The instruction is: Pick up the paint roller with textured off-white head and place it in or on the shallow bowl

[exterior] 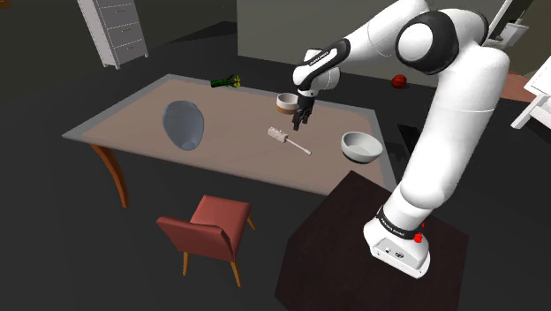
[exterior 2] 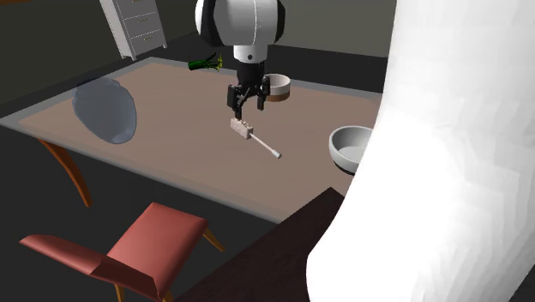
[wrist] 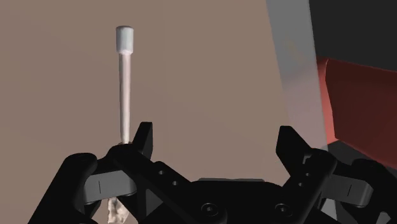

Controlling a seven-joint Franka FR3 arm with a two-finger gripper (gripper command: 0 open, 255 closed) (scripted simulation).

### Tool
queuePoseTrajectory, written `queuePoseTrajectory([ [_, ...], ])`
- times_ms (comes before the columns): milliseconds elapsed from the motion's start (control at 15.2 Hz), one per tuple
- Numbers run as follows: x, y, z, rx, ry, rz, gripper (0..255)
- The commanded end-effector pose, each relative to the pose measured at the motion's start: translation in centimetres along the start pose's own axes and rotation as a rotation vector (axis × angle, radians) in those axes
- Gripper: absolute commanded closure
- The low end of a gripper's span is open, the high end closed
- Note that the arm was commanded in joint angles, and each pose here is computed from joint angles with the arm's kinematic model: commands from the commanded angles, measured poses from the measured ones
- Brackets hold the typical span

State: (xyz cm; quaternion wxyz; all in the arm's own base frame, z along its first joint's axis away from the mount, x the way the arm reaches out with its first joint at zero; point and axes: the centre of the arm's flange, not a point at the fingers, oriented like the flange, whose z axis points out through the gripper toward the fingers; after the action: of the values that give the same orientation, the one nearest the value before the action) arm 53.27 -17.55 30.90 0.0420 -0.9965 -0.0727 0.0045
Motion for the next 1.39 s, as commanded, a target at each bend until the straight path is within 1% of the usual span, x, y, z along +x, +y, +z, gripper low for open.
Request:
queuePoseTrajectory([
  [0,1.2,1.7,1.8,0.007,0.001,0.003,0],
  [858,8.9,11.5,14.1,0.052,0.005,0.022,0],
  [924,8.9,11.6,14.1,0.052,0.005,0.022,0],
  [1320,8.9,11.4,17.3,0.052,0.005,0.022,0],
])
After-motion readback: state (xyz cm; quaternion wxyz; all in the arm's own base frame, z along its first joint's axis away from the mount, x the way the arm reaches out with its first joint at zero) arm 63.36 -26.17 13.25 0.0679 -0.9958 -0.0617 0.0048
